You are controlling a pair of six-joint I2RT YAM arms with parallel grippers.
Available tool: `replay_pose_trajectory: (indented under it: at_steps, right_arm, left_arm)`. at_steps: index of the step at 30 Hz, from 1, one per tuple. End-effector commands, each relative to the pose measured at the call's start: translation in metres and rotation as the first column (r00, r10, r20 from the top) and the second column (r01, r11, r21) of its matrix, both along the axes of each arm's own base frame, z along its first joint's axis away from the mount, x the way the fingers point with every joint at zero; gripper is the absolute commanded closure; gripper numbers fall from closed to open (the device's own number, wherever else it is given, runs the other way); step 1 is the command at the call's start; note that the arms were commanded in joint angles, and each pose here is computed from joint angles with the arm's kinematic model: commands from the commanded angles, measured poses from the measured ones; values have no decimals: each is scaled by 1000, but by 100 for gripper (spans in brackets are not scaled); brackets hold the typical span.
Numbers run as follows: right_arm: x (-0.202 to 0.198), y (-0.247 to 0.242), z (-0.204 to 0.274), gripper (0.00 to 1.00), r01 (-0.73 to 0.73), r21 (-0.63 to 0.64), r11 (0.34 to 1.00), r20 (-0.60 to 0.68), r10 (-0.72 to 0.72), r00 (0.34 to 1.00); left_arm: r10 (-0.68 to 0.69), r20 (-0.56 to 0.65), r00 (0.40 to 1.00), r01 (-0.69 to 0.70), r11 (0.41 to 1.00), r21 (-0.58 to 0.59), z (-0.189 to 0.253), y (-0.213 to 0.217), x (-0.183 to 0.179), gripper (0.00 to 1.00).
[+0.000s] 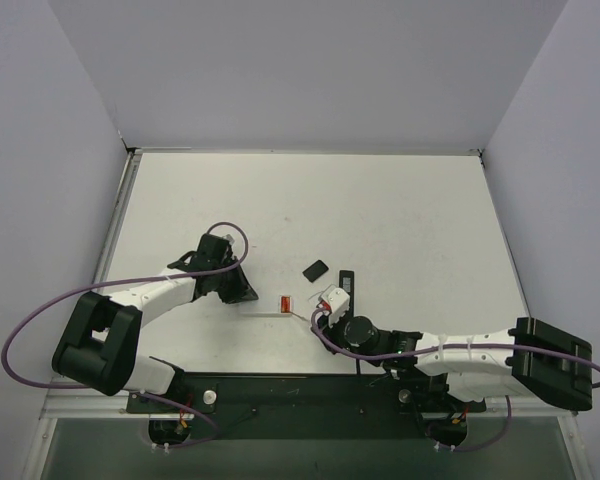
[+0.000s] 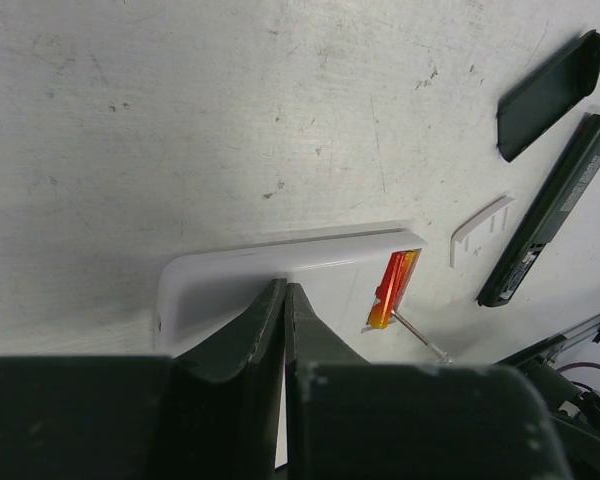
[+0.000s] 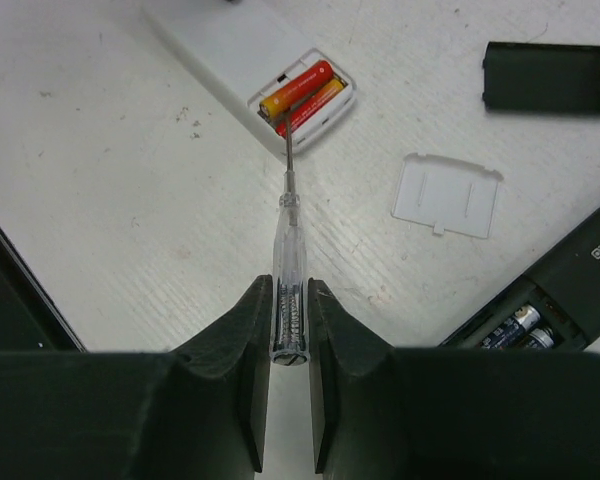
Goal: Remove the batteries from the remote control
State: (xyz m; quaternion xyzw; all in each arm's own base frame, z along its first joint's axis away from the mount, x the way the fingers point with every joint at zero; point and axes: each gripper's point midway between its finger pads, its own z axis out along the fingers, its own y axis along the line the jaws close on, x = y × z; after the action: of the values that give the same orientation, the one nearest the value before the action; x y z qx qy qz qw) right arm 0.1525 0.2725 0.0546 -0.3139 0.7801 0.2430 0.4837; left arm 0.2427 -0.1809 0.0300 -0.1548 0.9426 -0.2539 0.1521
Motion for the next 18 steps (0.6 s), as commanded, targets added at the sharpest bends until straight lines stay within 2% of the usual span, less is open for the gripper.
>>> replay_pose_trajectory:
  at_steps: [1,13,18]
  right_arm:
    - [-5,-24,-35,100,52,-113,992,-60,-59,996]
    - [-6,-20,-27,100,39,-98,994,-46,-44,998]
    - [-11,-8,-19,100,-40,-122,992,-45,35,998]
  left_arm:
    - [20,-102,995,-5,989,146,-36,25,-27,87]
    - [9,-104,995,5,991,132,-36,20,-27,88]
    - [-2,-96,995,13,993,116,-34,15,-25,88]
